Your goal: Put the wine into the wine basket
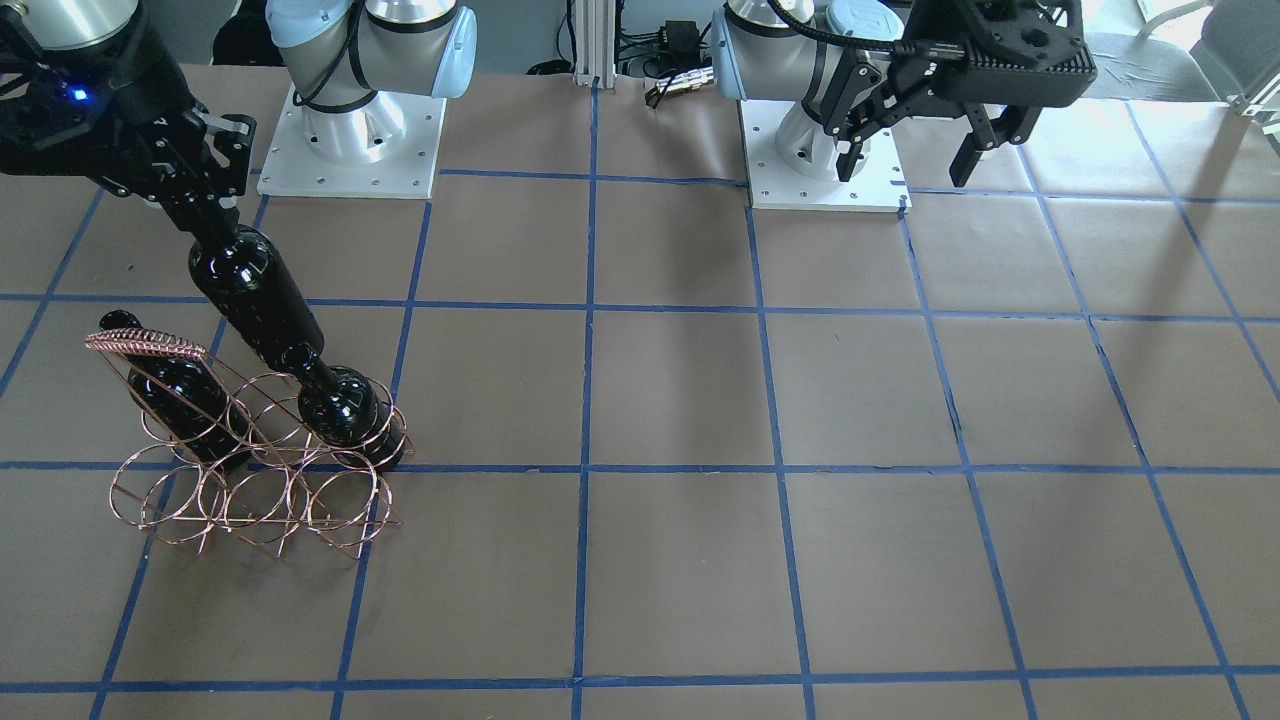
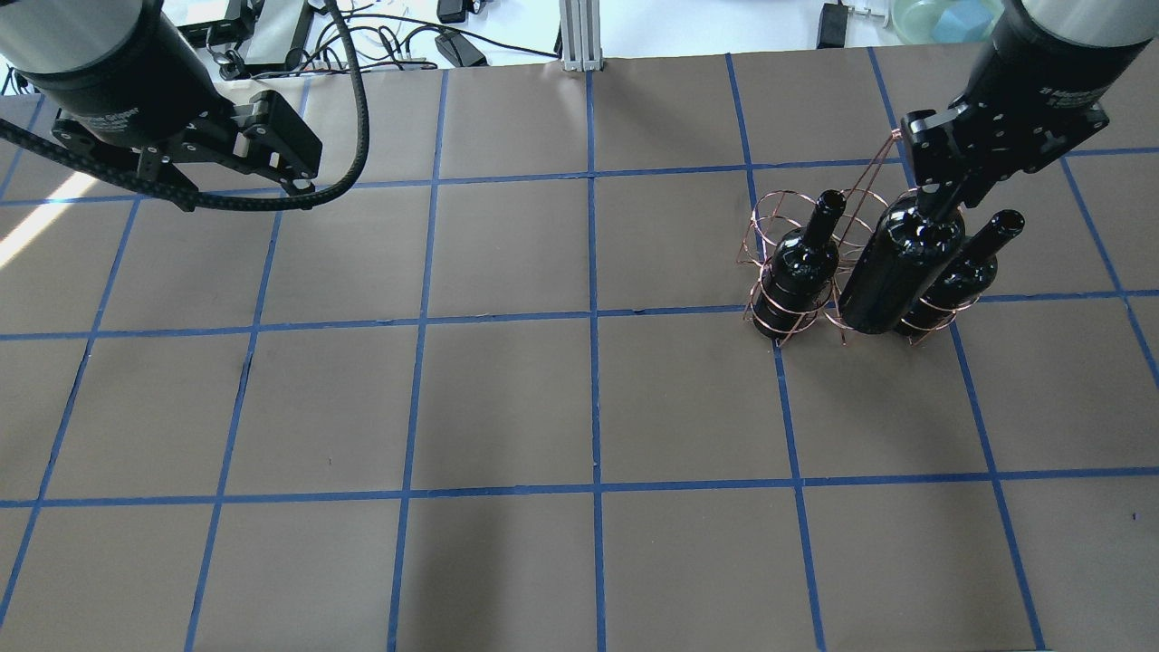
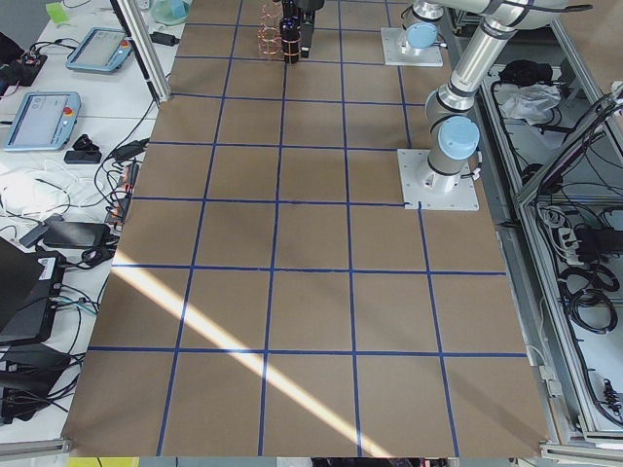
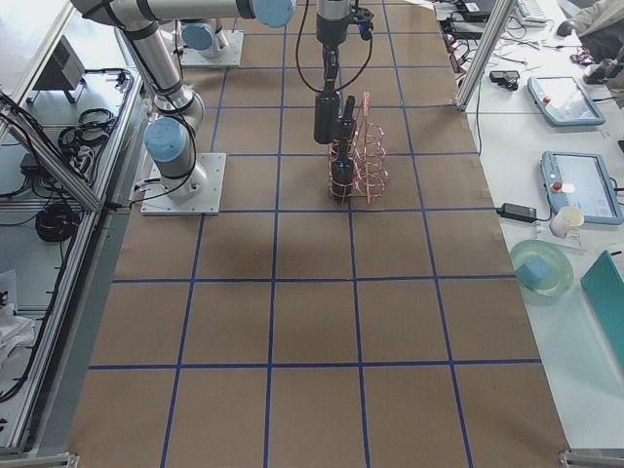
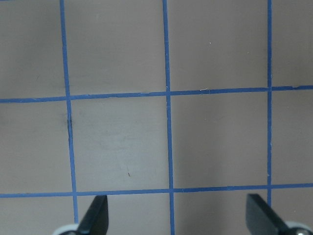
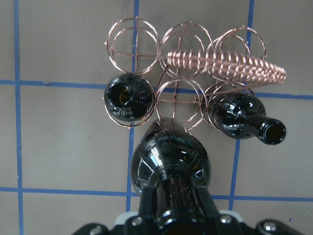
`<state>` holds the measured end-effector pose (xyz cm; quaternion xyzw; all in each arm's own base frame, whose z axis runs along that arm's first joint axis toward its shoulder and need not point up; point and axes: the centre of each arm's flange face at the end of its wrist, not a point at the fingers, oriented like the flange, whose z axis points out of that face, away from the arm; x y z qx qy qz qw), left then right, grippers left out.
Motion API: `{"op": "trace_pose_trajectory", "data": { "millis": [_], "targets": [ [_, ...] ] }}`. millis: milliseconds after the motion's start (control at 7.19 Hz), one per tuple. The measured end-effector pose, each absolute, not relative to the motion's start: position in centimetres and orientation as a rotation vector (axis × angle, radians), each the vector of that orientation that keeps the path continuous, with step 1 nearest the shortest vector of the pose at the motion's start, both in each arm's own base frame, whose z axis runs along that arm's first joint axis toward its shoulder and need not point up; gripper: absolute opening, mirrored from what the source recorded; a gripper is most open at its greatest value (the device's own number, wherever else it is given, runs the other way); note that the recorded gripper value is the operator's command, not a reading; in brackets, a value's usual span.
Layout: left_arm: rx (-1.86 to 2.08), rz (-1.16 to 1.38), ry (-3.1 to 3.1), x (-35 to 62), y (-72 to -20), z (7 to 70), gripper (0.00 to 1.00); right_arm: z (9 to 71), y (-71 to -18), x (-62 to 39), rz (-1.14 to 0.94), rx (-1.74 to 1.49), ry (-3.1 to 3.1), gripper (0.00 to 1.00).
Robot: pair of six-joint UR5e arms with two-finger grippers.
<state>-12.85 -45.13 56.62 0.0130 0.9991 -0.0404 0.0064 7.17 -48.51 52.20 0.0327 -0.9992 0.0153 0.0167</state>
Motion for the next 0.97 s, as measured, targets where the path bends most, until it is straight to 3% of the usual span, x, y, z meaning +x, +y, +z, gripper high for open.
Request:
{"op": "trace_pose_trajectory", "data": {
  "millis": [973],
  "targets": [
    [0.036,-0.123,3.131,-12.7,-45.7,56.0,1.0,49.4,-51.7,3.4,0.05,0.082,-3.114,0.0]
  ]
}}
